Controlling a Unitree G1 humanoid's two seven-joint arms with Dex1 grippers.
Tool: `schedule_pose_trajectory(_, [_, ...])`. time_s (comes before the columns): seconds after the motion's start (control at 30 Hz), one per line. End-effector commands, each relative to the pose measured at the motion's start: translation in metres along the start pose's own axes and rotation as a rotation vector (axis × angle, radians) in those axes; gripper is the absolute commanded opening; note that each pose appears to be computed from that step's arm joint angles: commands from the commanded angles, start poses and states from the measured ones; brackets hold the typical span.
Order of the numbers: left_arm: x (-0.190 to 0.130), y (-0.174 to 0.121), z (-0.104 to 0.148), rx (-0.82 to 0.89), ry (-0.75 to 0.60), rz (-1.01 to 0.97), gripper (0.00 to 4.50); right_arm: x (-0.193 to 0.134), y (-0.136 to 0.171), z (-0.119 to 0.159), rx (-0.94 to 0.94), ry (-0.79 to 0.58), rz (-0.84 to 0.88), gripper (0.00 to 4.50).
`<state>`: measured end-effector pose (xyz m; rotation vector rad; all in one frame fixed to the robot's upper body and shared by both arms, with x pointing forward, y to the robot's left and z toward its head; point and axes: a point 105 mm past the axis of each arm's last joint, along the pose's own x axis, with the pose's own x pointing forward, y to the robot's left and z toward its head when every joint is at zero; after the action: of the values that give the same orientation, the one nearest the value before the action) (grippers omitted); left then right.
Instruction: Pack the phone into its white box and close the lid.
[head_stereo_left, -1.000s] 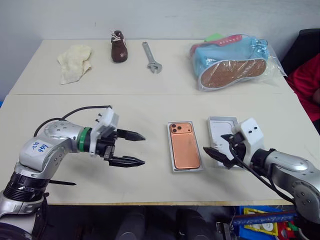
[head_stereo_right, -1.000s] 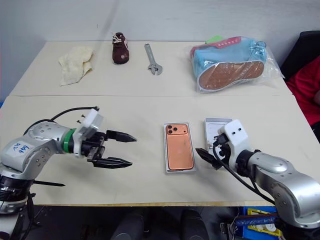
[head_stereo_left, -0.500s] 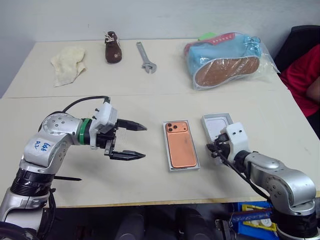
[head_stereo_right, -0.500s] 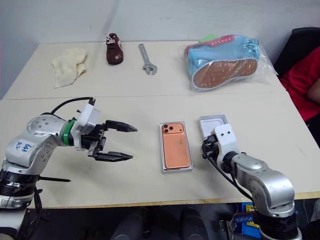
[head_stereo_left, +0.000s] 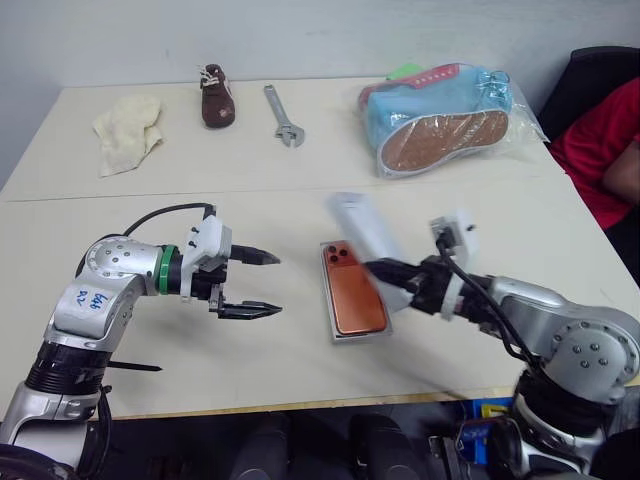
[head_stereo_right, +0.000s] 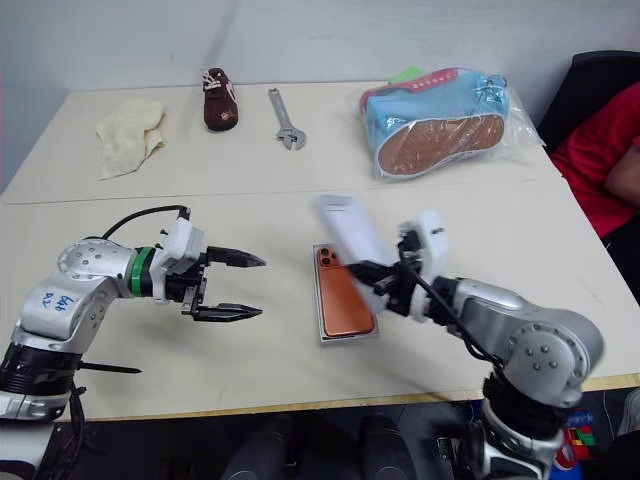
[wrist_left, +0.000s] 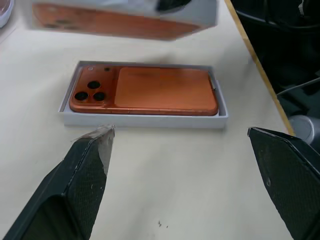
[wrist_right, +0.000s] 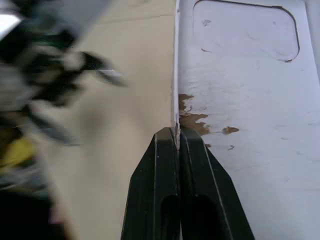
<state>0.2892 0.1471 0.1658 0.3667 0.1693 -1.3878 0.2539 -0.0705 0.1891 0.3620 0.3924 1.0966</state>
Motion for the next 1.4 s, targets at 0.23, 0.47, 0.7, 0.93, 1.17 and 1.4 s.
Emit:
schedule_pose_trajectory(0.23, [-0.025, 0.005, -0.011, -0.001, 0.032, 0.15, 4.5, 0.046, 0.042, 0.0, 0.27, 0.147, 0.405, 0.04])
schedule_pose_trajectory(0.47, [-0.04, 0.002, -0.02, -0.034, 0.048, 0.246, 3.63, 0.091, 0.024, -0.008, 0.556, 0.146, 0.342, 0.0])
schedule_pose_trajectory(0.7, [-0.042, 0.005, -0.025, -0.05, 0.058, 0.288, 1.31, 0.097, -0.007, -0.027, 0.613, 0.144, 0.18, 0.0])
schedule_pose_trajectory(0.93, [-0.013, 0.024, -0.046, -0.05, 0.111, 0.27, 0.05, 0.082, -0.018, -0.027, 0.557, 0.084, 0.104, 0.0])
schedule_pose_trajectory(1.17, [0.038, 0.046, -0.036, 0.003, 0.066, 0.209, 0.05, 0.065, -0.021, -0.025, 0.521, 0.028, 0.062, 0.0])
schedule_pose_trajectory(1.4, [0.062, 0.046, -0.025, 0.047, 0.039, 0.118, 0.05, 0.048, -0.024, -0.034, 0.519, 0.008, -0.009, 0.0])
